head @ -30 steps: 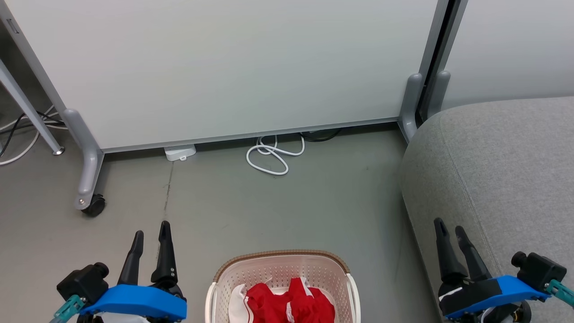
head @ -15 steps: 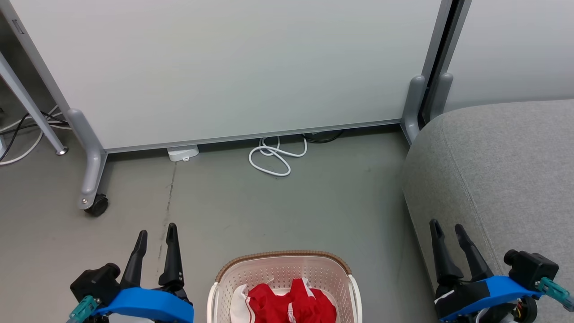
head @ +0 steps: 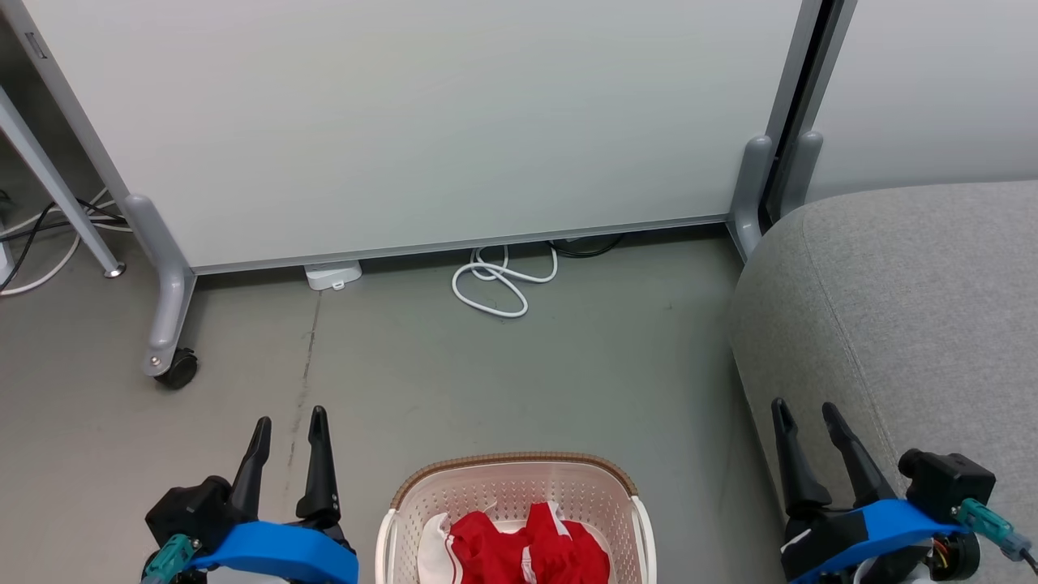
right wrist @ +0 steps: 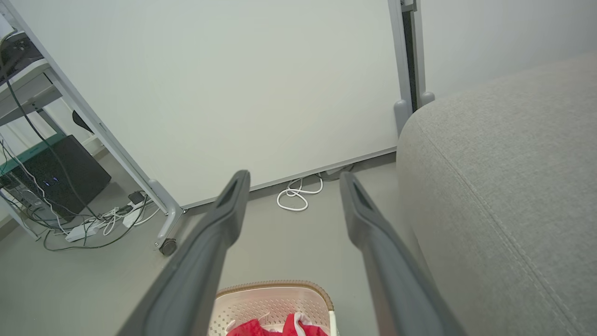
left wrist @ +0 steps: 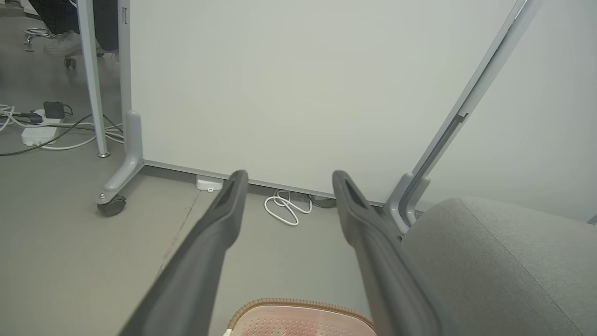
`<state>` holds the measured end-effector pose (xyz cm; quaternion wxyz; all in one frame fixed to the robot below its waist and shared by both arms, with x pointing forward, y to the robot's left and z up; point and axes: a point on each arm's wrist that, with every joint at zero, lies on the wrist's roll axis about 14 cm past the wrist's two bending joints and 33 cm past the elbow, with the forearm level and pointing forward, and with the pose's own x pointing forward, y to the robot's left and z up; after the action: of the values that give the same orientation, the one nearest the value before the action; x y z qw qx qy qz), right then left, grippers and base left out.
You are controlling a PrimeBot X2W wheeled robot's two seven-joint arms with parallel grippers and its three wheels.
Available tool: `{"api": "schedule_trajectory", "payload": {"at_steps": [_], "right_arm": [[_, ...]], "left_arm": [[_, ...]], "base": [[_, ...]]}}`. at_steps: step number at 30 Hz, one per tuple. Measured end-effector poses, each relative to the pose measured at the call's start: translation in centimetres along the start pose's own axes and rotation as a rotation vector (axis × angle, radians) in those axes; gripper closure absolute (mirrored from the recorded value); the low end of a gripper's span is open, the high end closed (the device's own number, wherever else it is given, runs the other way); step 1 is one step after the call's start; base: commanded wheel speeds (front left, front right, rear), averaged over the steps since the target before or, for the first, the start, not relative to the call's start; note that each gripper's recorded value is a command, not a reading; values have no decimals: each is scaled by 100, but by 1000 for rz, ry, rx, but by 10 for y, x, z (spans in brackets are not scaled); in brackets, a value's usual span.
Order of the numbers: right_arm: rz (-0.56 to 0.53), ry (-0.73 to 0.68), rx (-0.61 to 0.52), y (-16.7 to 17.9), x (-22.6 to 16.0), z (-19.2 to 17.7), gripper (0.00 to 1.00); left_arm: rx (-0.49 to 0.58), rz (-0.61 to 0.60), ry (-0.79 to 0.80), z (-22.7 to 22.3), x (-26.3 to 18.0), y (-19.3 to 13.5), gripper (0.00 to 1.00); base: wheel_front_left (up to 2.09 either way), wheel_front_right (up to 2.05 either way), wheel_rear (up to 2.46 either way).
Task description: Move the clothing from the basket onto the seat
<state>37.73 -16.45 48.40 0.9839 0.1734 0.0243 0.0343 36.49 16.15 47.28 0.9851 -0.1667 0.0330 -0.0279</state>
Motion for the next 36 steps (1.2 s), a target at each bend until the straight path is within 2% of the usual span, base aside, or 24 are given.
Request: {"api": "schedule_trajectory", "payload": {"at_steps": [16, 36], "right_arm": [[14, -5, -143, 0, 0, 1, 0], [29, 5, -247, 1, 0, -1, 0]], "left_arm": [[93, -11, 8, -7, 0, -2, 0], [175, -26, -4, -7, 2, -4, 0]], "base": [[0, 0, 0], [0, 0, 0]]}}
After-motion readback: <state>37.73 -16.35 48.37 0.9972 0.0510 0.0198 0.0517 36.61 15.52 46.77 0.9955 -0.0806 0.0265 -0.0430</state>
